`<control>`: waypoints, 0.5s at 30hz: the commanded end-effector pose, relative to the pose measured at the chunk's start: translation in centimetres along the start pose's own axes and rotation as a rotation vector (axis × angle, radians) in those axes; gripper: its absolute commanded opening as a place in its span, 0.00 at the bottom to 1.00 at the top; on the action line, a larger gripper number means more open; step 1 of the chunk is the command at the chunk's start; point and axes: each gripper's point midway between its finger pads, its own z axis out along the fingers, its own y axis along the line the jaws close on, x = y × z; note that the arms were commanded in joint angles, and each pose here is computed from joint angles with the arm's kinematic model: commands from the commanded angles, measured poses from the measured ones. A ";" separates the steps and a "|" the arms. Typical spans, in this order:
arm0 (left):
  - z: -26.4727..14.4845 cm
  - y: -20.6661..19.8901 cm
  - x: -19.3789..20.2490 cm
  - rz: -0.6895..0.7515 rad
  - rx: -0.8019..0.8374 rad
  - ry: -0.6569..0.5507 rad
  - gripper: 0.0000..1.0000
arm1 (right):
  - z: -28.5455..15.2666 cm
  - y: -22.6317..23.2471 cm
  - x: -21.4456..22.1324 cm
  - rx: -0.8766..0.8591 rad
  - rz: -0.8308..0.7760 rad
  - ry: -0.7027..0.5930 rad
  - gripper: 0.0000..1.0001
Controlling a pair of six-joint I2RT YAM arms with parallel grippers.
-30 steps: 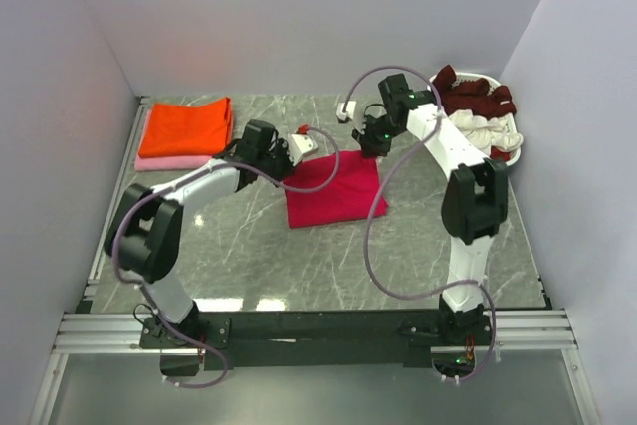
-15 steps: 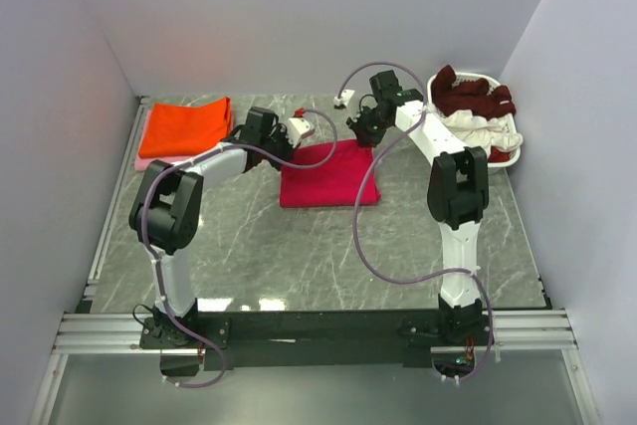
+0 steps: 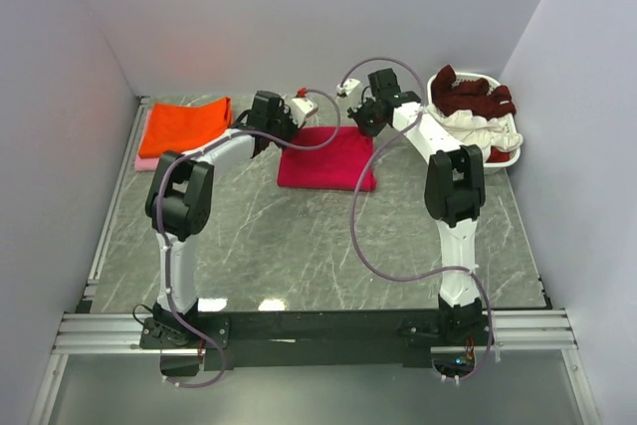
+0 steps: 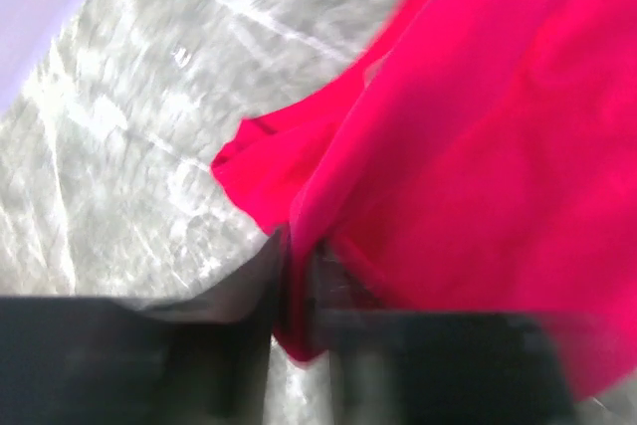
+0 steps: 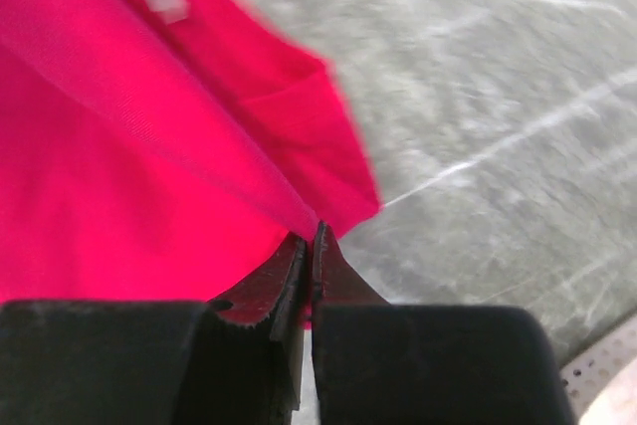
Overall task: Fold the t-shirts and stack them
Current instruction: Fold the tshirt
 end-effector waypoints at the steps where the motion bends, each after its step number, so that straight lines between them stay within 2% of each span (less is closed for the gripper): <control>1: 1.1 4.4 -1.6 -0.161 -0.191 -0.037 0.36 | 0.8 -4.7 -2.3 0.243 0.116 -0.075 0.06; 2: 2.3 6.0 -2.3 -0.216 -0.246 -0.031 0.69 | 1.6 -5.9 -2.1 0.330 0.159 -0.070 0.35; 3: 2.6 7.9 -2.2 -0.349 -0.362 -0.007 0.73 | 0.6 -8.9 -3.2 0.541 0.247 -0.098 0.43; 5: 3.2 10.0 -3.5 -0.442 -0.416 -0.003 0.86 | 1.3 -10.5 -3.1 0.630 0.305 -0.085 0.50; 6: 2.8 10.5 -4.4 -0.483 -0.444 -0.028 0.87 | 0.2 -11.3 -4.1 0.659 0.373 -0.109 0.51; 7: 0.8 11.1 -7.4 -0.470 -0.441 -0.102 0.87 | -0.9 -12.2 -3.9 0.690 0.407 -0.110 0.51; 9: -0.8 10.6 -8.6 -0.420 -0.423 -0.183 0.89 | -1.1 -11.7 -2.6 0.658 0.426 -0.099 0.51; 10: -2.0 10.1 -9.6 -0.410 -0.400 -0.219 0.96 | -1.4 -11.5 -2.2 0.630 0.431 -0.108 0.51; 11: -4.1 9.4 -10.0 -0.370 -0.385 -0.234 0.96 | -3.2 -11.3 -3.0 0.616 0.431 -0.146 0.51; 12: -5.1 9.1 -10.2 -0.347 -0.374 -0.236 0.96 | -2.6 -10.1 -1.5 0.567 0.437 -0.114 0.52; 13: -6.9 8.3 -11.8 -0.329 -0.334 -0.276 0.96 | -3.6 -9.1 -2.4 0.486 0.443 -0.155 0.53; 15: -7.5 6.5 -10.8 -0.367 -0.273 -0.247 0.95 | -3.6 -6.7 -0.9 0.316 0.470 -0.115 0.54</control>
